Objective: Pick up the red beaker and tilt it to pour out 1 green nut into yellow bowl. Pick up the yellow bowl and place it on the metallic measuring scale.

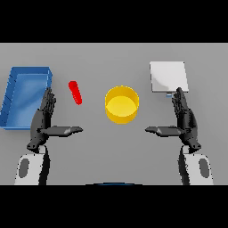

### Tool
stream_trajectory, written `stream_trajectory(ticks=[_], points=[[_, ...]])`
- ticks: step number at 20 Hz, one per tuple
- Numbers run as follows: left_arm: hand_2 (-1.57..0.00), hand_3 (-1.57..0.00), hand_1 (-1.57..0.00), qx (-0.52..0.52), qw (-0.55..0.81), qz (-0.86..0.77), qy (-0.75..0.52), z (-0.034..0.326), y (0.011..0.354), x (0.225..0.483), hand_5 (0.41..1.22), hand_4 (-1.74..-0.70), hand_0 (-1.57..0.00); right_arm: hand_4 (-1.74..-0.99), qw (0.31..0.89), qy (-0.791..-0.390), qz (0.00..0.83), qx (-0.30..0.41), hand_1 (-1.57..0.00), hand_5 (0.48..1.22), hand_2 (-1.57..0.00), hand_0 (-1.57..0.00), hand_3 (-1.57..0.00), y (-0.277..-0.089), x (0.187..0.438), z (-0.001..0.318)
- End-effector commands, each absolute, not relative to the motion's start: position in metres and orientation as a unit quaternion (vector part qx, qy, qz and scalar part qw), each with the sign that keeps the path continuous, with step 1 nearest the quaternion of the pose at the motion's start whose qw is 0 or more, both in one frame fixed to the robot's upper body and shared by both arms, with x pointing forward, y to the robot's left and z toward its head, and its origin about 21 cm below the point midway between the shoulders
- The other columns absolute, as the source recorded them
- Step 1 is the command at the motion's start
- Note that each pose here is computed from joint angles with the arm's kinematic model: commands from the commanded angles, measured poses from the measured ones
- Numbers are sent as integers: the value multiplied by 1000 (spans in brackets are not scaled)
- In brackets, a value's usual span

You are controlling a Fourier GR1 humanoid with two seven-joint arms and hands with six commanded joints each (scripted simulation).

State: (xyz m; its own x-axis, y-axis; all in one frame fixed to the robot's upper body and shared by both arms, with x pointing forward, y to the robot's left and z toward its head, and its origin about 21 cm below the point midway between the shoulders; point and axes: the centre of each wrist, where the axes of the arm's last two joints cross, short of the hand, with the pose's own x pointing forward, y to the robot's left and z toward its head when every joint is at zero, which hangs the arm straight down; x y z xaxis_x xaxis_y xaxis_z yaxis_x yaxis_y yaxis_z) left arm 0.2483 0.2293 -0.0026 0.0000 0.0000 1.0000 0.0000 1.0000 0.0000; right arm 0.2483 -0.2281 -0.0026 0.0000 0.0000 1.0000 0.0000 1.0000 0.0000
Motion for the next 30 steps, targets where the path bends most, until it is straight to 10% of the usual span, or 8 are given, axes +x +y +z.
stream_trajectory(ticks=[1, 16, 30], points=[[1, 1, 1, 0, 707, 0, -707, -2, 229, 249, 652, -1204, 1, -1245, 707, -707, 0, 0, 1, 681, 1, 1, 1, -228, 249, -2], [1, 1, 1, 35, 703, -110, -702, 16, 218, 239, 679, -1254, 1, -1254, 646, -748, 125, -82, 1, 682, 1, 1, 1, -223, 226, 11], [1, 1, 1, 33, 738, -110, -665, -19, 209, 317, 717, -1339, 1, -1341, 654, -747, 103, -61, 1, 689, 1, 1, 1, -228, 227, 11]])
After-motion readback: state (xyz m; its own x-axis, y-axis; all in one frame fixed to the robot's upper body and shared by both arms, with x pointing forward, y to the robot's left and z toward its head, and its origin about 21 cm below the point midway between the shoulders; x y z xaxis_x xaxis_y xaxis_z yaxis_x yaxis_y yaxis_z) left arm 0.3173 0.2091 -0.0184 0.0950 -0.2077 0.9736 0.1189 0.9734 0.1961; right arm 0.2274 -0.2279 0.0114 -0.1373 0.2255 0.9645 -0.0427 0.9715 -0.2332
